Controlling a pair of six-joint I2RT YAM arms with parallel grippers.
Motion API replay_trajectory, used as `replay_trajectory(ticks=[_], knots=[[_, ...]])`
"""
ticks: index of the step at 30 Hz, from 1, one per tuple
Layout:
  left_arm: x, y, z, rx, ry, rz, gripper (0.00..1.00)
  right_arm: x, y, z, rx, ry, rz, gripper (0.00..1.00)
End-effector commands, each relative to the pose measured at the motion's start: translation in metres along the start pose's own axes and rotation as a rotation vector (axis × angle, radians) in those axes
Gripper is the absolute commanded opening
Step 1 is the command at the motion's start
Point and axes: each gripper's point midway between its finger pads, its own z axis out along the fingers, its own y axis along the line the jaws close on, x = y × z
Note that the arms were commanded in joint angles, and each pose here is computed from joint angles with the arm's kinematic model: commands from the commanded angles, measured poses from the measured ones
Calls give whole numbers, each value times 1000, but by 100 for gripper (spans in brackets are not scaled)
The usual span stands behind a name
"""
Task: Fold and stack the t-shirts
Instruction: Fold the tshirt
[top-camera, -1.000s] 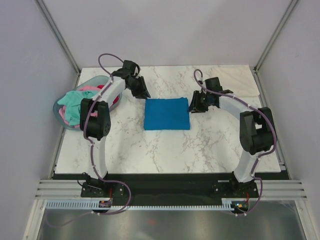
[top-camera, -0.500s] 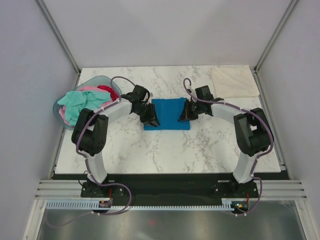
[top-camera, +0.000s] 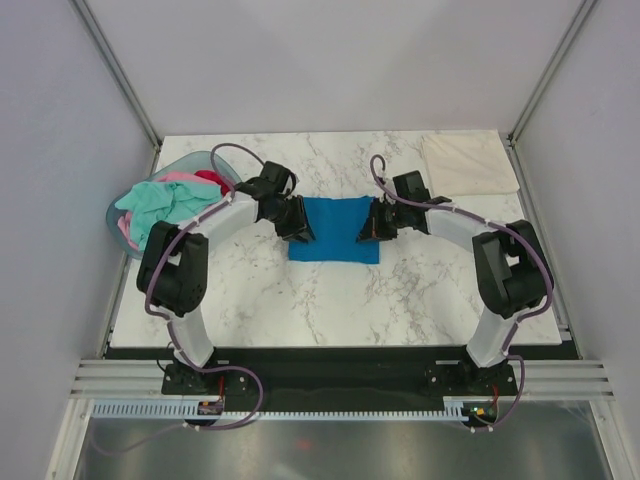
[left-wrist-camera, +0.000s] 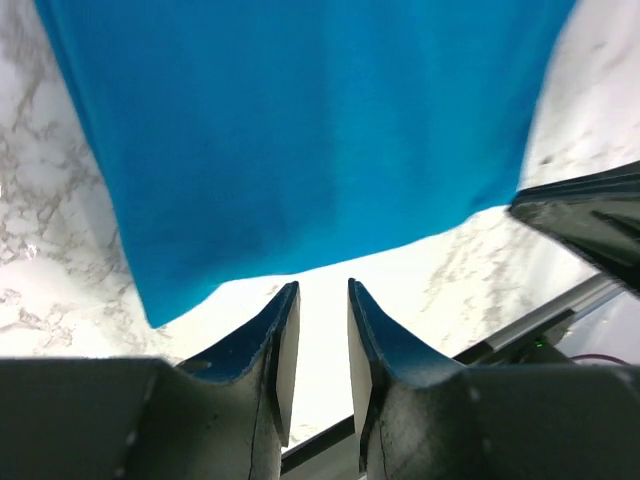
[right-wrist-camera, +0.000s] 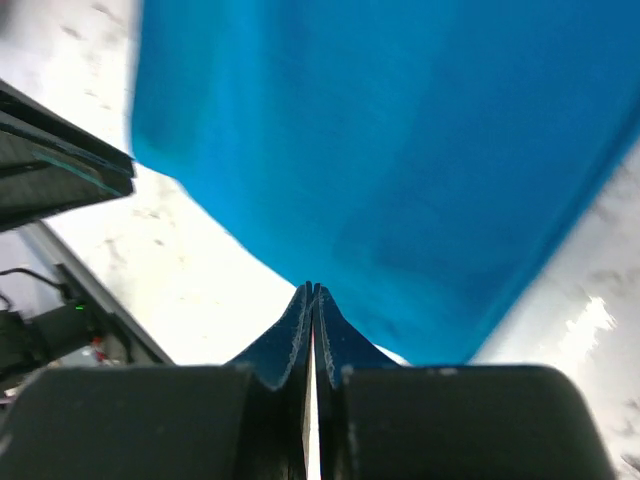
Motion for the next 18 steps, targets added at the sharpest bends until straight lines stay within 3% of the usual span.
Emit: replay_trajectory(ticks=[1, 7, 12, 15, 18], knots=[[-29, -34, -31, 96, -82, -7, 33, -44, 60, -9, -169, -93, -65, 6], [-24, -11, 3, 38, -14, -53, 33, -48, 70, 30, -268, -27, -27, 6], [1, 32, 32, -87, 45, -89, 32, -9, 15, 74, -184, 75, 26, 5], [6, 52, 37, -161, 45, -92, 31, 3, 0, 79, -171, 105, 42, 5], [-1, 53, 28, -191, 7, -78, 31, -5, 13, 66, -191, 79, 15, 5]])
